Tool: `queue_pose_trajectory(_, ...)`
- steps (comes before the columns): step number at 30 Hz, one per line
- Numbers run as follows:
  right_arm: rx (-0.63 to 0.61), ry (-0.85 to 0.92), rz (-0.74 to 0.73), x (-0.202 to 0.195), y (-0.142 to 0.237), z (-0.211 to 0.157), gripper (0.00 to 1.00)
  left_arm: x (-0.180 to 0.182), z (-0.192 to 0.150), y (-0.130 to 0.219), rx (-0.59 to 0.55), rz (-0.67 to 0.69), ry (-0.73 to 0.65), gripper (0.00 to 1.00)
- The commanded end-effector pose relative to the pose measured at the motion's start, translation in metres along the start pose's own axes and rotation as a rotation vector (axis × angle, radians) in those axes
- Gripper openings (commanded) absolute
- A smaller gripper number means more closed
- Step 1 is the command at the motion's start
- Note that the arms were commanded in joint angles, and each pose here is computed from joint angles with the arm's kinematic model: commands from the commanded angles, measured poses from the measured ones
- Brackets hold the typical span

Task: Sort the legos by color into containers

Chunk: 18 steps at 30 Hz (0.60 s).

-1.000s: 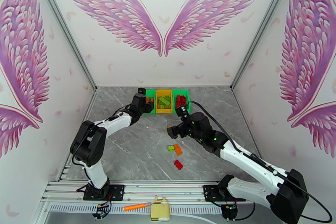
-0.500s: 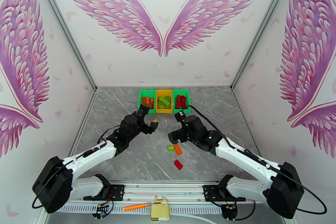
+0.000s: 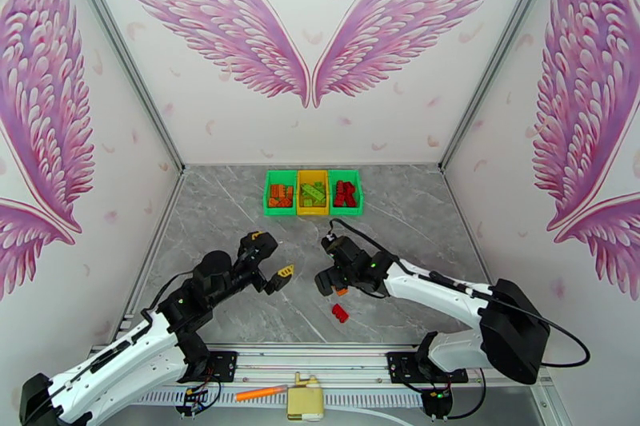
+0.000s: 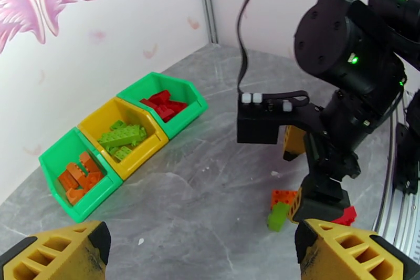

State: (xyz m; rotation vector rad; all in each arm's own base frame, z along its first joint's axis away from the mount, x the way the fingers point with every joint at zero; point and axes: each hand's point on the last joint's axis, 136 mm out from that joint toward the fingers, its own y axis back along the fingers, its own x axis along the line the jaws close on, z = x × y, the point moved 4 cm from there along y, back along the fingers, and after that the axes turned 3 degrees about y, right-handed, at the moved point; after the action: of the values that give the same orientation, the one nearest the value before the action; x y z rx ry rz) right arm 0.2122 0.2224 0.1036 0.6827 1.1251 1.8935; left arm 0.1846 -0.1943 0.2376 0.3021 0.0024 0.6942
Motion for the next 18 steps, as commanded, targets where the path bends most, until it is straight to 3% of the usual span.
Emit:
queue_pose_trajectory(1, 0.036, -0.007, -0.069, -0.002, -0.014, -0.010, 0.99, -0.013, -0.016, 0.006, 0.100, -0.090, -0.047, 0.97)
queue_pose_trajectory(3, 0.057, -0.003, -0.071, -0.001, -0.020, -0.013, 1.00, -0.016, -0.017, 0.006, 0.104, -0.102, -0.050, 0.97)
queue_pose_trajectory(18, 0.159, -0.013, -0.092, -0.004, -0.046, -0.039, 0.75, -0.016, -0.024, 0.004, 0.109, -0.100, -0.035, 0.98)
